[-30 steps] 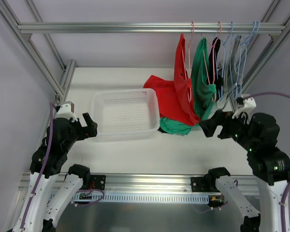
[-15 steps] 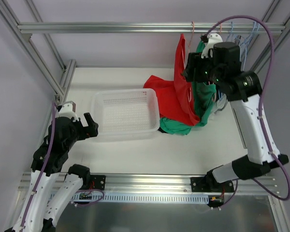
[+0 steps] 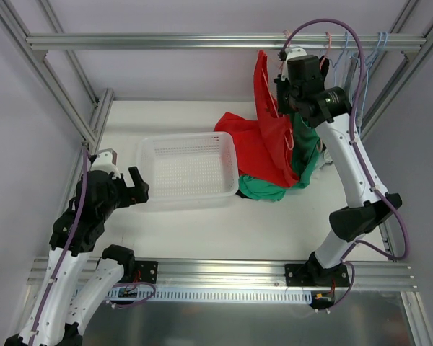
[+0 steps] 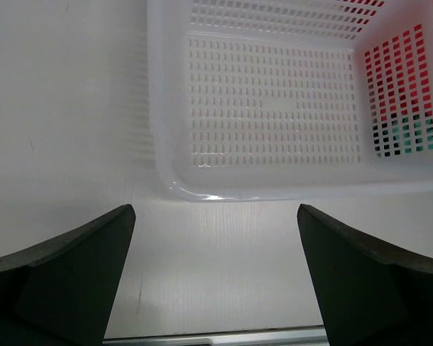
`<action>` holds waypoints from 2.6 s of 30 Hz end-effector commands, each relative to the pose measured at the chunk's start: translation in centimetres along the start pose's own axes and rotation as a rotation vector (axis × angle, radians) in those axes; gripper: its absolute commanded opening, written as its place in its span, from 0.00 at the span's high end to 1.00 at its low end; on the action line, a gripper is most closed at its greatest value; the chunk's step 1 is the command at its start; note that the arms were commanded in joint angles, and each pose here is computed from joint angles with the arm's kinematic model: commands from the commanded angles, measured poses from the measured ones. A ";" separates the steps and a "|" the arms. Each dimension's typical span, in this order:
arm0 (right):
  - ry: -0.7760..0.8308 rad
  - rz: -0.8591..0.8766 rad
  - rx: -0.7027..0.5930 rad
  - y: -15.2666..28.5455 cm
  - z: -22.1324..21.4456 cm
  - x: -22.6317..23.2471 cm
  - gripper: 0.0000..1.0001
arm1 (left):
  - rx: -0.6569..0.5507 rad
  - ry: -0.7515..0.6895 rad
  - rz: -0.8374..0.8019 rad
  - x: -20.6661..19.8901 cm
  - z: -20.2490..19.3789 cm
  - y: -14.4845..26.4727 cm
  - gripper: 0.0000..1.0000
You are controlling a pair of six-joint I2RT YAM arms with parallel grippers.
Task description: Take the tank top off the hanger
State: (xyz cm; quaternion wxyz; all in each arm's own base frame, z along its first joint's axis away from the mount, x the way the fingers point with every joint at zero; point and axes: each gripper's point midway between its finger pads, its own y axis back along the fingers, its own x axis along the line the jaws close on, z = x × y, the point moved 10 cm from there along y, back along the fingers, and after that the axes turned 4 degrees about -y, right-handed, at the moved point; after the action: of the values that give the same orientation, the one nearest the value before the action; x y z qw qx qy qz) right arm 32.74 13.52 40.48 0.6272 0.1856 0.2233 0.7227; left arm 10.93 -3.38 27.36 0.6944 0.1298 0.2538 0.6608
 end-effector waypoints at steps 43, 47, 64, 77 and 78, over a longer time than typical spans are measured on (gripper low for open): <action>-0.128 0.425 -0.092 26.3 -17.9 -5.8 1.00 | -0.406 -0.423 -0.877 -26.2 12.2 0.4 0.01; -0.128 0.416 -0.118 28.3 -18.3 -6.5 1.00 | -0.466 -0.479 -0.895 -30.3 12.6 -0.2 0.01; -0.111 0.402 -0.155 29.9 -18.6 -7.2 1.00 | -0.410 -0.505 -1.028 -36.4 11.6 -3.3 0.42; -0.090 0.309 -0.120 28.8 -20.3 -8.0 1.00 | -0.429 -0.301 -0.776 -34.3 12.9 -3.3 1.00; -0.087 0.309 -0.114 29.0 -20.8 -8.1 1.00 | -0.449 -0.266 -0.686 -33.6 13.4 -3.5 1.00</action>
State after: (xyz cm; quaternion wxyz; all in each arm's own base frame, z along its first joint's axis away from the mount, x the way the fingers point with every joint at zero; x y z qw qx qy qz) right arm -0.71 0.97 39.83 0.5184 0.2282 0.1238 0.8148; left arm 20.91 -37.36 39.43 0.9506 0.0395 0.0234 0.3069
